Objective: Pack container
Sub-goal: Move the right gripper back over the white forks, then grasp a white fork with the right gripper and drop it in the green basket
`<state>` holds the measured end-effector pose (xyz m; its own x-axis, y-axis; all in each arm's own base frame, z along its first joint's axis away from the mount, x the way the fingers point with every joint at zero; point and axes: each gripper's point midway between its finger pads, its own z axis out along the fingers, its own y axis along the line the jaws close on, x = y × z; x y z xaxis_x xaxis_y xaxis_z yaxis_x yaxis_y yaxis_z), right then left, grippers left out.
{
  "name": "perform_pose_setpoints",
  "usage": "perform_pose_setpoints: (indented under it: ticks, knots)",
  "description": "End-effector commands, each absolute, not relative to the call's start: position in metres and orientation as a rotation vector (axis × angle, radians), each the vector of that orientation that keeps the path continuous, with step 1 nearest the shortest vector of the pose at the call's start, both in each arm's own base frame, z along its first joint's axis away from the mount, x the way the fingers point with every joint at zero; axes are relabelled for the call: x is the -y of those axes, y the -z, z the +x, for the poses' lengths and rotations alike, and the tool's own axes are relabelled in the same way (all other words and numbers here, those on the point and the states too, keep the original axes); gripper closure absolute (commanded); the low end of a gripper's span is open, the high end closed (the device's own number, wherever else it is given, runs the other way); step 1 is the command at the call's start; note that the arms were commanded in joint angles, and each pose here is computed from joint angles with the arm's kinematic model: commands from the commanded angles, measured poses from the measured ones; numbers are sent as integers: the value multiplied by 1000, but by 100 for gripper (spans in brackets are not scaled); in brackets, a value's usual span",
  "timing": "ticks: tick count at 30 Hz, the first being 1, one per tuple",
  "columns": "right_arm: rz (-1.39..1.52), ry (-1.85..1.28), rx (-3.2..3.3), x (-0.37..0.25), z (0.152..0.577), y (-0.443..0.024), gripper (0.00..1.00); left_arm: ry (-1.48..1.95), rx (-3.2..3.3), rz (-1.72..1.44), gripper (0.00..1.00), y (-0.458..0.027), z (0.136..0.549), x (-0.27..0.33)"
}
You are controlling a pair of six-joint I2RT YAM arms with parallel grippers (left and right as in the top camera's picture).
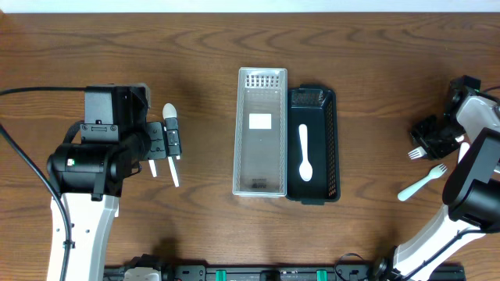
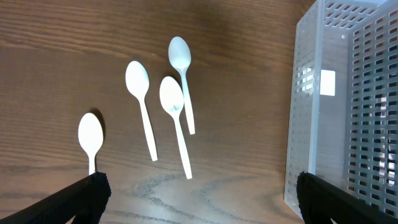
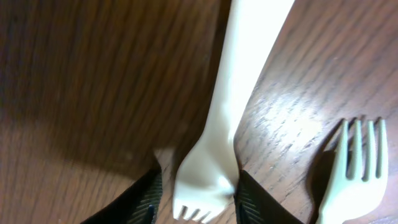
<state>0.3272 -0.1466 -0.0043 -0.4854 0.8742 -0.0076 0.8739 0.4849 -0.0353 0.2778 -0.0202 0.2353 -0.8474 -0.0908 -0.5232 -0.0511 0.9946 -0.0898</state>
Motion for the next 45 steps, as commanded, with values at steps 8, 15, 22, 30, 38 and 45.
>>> perform_pose_setpoints:
  ticks: [8,15,22,30,38,45]
  knots:
    - [-1545,-62,2678,139,323,13,81,80,-2567,-82,2,-242,280,19]
    - [-1466,-20,2820,126,337,-22,82,80,-2567,-82,2,-242,280,19]
    - [-1082,68,3277,58,375,-121,80,80,-2567,-82,2,-242,280,19]
    - [-514,230,3458,-79,355,-161,79,80,-2568,-82,2,-242,280,19]
    - [-435,169,3288,-141,311,-99,79,80,-2568,-82,2,-242,280,19]
    - [-375,116,3243,-151,300,-58,61,80,-2568,-82,2,-242,280,19]
